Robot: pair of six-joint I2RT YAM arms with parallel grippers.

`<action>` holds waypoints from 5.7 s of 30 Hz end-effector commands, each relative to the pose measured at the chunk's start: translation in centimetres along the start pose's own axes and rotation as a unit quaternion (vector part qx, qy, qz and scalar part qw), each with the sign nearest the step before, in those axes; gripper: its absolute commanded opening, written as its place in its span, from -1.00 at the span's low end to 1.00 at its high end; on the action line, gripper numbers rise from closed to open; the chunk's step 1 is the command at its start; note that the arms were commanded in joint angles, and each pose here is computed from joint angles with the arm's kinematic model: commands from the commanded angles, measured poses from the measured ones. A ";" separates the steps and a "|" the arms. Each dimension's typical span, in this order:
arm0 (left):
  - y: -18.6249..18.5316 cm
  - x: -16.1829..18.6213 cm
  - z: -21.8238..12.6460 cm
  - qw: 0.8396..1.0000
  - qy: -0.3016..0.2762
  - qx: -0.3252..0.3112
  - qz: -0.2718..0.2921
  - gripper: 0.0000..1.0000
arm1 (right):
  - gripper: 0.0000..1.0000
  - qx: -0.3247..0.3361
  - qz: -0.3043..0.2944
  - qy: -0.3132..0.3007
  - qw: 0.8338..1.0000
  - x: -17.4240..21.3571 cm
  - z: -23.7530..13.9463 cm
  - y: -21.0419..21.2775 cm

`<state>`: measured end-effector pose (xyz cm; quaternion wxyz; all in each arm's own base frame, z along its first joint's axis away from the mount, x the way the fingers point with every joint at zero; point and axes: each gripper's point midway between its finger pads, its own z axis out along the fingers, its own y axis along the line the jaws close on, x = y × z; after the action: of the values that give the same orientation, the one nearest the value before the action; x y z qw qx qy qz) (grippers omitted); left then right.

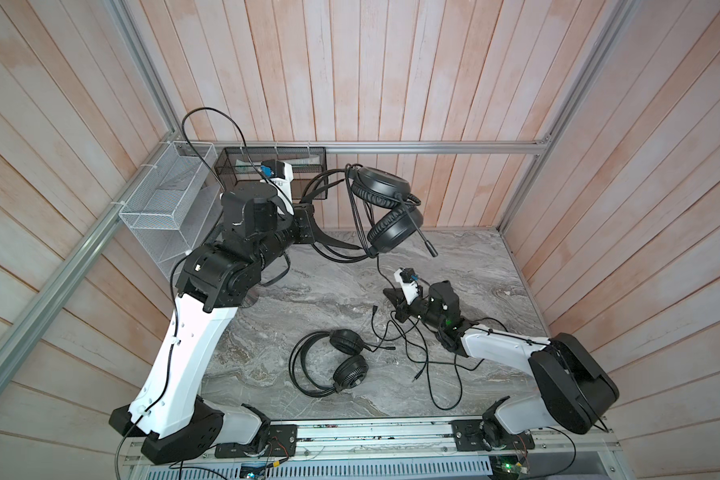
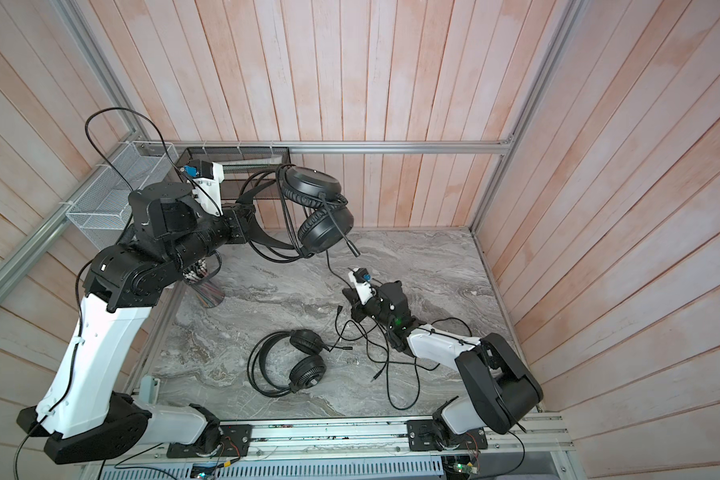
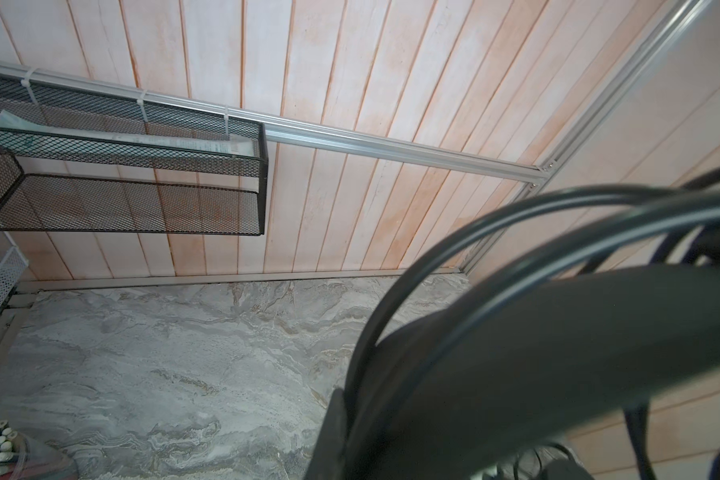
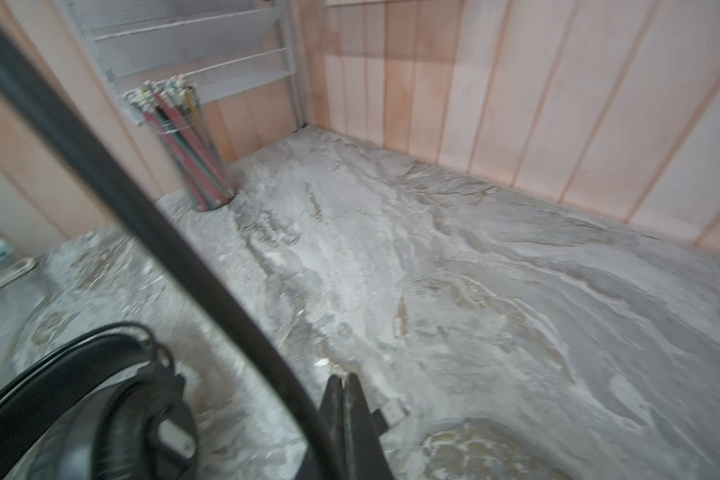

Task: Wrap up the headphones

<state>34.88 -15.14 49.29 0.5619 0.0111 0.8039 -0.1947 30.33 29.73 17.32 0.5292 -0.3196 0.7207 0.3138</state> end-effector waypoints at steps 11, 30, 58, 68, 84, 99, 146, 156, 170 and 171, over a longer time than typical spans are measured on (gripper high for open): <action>11.3 -0.2 14.0 0.985 0.018 -0.153 -0.077 -1.00 | -1.00 -0.036 -0.097 0.038 0.994 -5.2 -7.2 10.8; 5.3 13.4 14.1 0.928 0.005 -0.222 0.300 -1.00 | -1.00 0.248 -0.318 0.054 0.913 -24.6 -16.9 6.4; -4.2 20.8 1.3 0.920 -0.048 0.034 0.388 -1.00 | -1.00 0.281 -0.247 -0.024 0.927 -28.5 -12.1 -1.8; -4.7 19.9 -1.2 0.940 -0.039 0.081 0.328 -1.00 | -1.00 0.237 -0.204 -0.018 0.950 -26.1 -9.2 -4.5; -9.6 10.2 -8.7 0.961 -0.103 0.220 0.135 -1.00 | -0.45 0.064 -0.092 -0.073 0.991 -18.6 -6.2 -5.1; -11.2 5.5 -10.0 0.966 -0.094 0.224 0.086 -1.00 | -0.40 0.001 -0.051 -0.110 0.993 -14.5 -6.0 -3.2; 6.1 19.4 12.0 0.959 0.103 -0.182 0.192 -1.00 | -1.00 0.113 -0.206 0.178 0.956 -17.3 -9.9 8.2; 3.9 26.1 8.5 0.953 0.154 -0.103 0.239 -1.00 | -1.00 0.208 -0.216 0.126 0.946 -18.2 -6.8 5.7; 3.1 27.1 7.9 0.958 0.166 -0.070 0.222 -1.00 | -0.90 0.293 -0.283 0.158 0.900 -15.1 -4.6 2.7; 3.1 27.2 7.9 0.958 0.168 -0.070 0.222 -1.00 | -0.88 0.295 -0.283 0.155 0.899 -15.2 -4.6 2.7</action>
<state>34.14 -19.25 22.64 0.4749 0.1382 0.8690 0.0143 26.94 30.02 28.63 0.4645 -0.4663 0.7444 -0.1129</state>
